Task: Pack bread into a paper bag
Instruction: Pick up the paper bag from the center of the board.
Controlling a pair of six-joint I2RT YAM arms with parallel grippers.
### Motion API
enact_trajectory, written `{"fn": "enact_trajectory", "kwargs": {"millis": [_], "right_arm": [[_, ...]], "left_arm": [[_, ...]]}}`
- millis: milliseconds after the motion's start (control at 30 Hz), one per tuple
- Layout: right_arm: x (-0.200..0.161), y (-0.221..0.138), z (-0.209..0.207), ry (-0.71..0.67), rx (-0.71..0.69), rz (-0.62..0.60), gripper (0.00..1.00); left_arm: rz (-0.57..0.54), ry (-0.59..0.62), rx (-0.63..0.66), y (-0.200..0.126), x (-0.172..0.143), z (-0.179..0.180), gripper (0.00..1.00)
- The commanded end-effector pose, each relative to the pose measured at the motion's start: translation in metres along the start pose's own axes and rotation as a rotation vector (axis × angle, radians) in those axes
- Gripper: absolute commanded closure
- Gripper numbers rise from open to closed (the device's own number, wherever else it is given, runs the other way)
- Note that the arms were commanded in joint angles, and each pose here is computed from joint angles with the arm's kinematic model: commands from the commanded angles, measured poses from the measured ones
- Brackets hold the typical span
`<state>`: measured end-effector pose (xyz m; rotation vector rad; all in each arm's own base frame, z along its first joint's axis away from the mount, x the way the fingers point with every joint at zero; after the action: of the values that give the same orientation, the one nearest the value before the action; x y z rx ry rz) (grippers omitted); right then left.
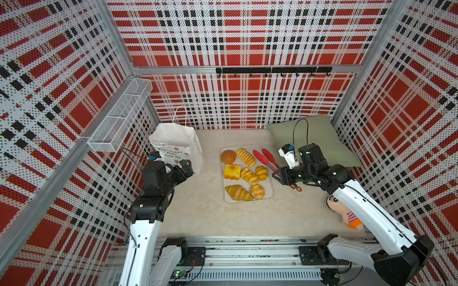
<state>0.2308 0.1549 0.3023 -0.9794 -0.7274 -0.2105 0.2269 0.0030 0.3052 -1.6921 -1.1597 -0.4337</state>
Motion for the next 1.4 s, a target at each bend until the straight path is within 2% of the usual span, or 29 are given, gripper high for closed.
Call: {"fn": "enact_trajectory", "kwargs": {"millis": [0, 100, 233, 600, 767, 900, 1233, 1367], "right_arm": [[0.003, -0.013, -0.003, -0.04, -0.045, -0.054, 0.5], [-0.002, -0.013, -0.005, -0.034, -0.049, -0.051, 0.49], [-0.007, -0.011, -0.005, -0.03, -0.035, -0.049, 0.49], [-0.004, -0.005, -0.004, -0.019, -0.011, -0.042, 0.49], [-0.001, 0.001, -0.003, -0.016, 0.005, -0.03, 0.49], [-0.002, 0.0, -0.002, -0.012, 0.008, -0.036, 0.49], [-0.004, -0.005, -0.003, -0.004, 0.002, -0.053, 0.49], [-0.004, -0.006, -0.002, 0.001, 0.006, -0.057, 0.49]], "left_arm": [[0.018, -0.015, 0.028, 0.007, 0.006, 0.007, 0.01], [0.011, -0.03, 0.023, 0.013, 0.011, 0.006, 0.01], [-0.05, -0.071, 0.01, 0.013, 0.026, 0.005, 0.01], [-0.134, -0.077, -0.059, -0.011, 0.043, -0.007, 0.01], [-0.093, -0.103, -0.09, 0.013, 0.052, -0.01, 0.01], [-0.105, -0.14, -0.133, 0.022, 0.064, -0.014, 0.01], [-0.105, -0.216, -0.096, 0.046, 0.077, -0.002, 0.0], [-0.074, -0.233, -0.076, 0.061, 0.077, 0.005, 0.04]]}}
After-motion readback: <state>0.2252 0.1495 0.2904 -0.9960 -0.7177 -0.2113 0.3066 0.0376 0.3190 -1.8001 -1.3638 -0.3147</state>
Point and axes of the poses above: each gripper's point midway between its finger pads, its own y axis out along the fingers, its own z axis along the line the jaws close on, x = y × z, the point moved 7 cm from there along -y, back along the fingers, and after that the axes turned 3 degrees about y, right-handed, at the moved point
